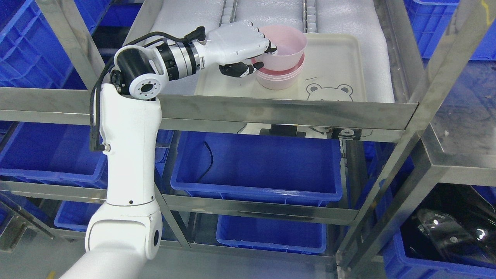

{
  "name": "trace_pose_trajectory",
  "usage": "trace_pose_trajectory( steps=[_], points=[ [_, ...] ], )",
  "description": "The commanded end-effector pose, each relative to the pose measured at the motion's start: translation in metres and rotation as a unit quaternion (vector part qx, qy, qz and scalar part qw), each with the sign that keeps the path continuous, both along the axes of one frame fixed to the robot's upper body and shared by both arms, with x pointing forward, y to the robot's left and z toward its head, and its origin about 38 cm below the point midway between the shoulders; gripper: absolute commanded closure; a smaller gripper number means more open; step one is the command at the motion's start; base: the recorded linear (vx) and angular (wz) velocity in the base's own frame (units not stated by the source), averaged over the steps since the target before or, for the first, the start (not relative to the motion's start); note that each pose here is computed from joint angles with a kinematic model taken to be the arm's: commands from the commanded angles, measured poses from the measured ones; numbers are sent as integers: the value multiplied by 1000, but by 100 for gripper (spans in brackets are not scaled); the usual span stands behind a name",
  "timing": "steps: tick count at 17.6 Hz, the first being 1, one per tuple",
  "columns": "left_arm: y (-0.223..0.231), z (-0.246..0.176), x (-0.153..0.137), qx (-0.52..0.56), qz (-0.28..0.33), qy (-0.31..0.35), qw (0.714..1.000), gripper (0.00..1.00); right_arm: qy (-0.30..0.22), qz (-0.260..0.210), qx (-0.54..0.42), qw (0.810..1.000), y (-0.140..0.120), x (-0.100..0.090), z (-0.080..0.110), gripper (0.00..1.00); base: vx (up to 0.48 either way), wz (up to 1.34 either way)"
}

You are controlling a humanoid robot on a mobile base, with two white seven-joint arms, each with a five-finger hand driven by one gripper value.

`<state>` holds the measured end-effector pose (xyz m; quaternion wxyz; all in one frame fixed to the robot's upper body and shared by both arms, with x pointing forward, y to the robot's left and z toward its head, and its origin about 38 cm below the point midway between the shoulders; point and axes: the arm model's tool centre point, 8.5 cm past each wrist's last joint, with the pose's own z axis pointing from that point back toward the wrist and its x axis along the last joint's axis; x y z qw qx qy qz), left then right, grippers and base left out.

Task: Stack pink IKEA bowl on shelf middle layer
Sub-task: 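Lower the bowl into the other pink bowl and release it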

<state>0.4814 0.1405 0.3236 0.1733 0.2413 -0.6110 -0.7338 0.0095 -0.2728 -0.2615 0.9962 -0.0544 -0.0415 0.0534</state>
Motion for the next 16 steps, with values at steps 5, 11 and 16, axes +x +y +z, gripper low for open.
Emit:
trace_pose_trajectory(
  steps=[5,11,16],
  points=[
    [11,-8,9,2,15,19,1000,24,5,0,-8,1000,-11,-9,1,0,1,-5],
    [24,14,-1,-160,-60,20,985,15,5,0,-8,1000,-11,-9,1,0,1,6],
    [15,33,-16,-319,-167,22,933,14,5,0,-8,1000,-11,-9,1,0,-6,3]
  ],
)
